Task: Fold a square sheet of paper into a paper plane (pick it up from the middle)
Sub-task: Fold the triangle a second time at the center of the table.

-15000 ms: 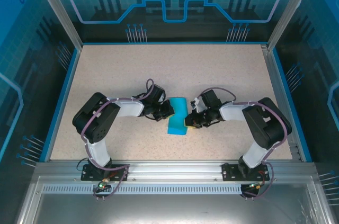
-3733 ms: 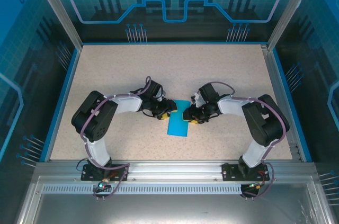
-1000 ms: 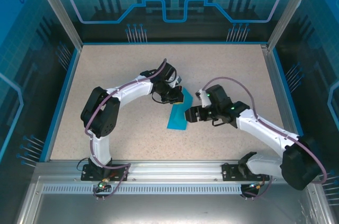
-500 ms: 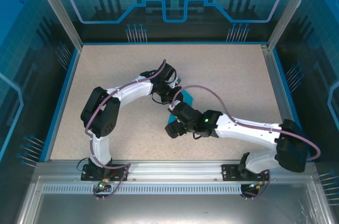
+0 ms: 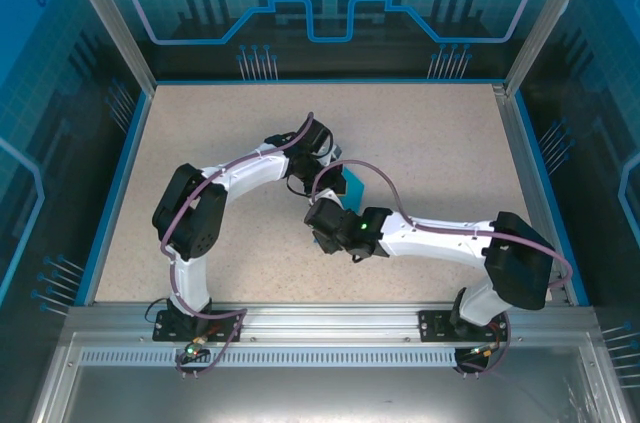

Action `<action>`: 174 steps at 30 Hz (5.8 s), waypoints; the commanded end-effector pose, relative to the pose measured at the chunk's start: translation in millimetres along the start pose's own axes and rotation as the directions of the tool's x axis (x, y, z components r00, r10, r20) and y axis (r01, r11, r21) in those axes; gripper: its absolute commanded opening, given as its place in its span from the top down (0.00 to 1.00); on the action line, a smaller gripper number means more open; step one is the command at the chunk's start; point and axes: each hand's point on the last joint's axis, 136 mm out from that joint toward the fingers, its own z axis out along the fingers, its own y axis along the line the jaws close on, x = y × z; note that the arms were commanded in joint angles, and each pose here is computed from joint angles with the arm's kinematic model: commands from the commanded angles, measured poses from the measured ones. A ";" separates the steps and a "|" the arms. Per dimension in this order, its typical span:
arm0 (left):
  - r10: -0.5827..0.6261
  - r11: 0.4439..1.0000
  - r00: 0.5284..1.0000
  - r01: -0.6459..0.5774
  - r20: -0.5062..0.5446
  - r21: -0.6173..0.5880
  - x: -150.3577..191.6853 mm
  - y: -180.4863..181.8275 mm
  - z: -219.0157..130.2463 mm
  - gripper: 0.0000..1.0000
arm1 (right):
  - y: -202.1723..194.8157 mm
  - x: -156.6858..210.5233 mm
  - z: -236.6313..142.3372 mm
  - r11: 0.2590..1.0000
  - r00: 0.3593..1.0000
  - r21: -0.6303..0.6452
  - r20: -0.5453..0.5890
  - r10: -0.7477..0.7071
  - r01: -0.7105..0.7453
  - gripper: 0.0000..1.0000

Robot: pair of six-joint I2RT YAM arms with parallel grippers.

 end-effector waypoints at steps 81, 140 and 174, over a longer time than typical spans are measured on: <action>-0.184 0.935 0.983 0.180 0.015 -0.306 103.0 106.5 42.5 0.98 | -67.1 31.3 61.0 0.891 0.927 -0.324 -0.303 0.221 -0.318 0.91; -0.165 0.940 0.986 0.163 0.019 -0.299 98.8 99.2 40.4 0.97 | -74.1 45.6 78.9 0.918 0.881 -0.225 -0.423 0.211 -0.327 0.88; -0.128 0.966 0.981 0.157 0.147 -0.208 79.0 70.2 12.3 0.92 | -76.6 57.4 87.7 0.928 0.863 -0.192 -0.464 0.200 -0.318 0.88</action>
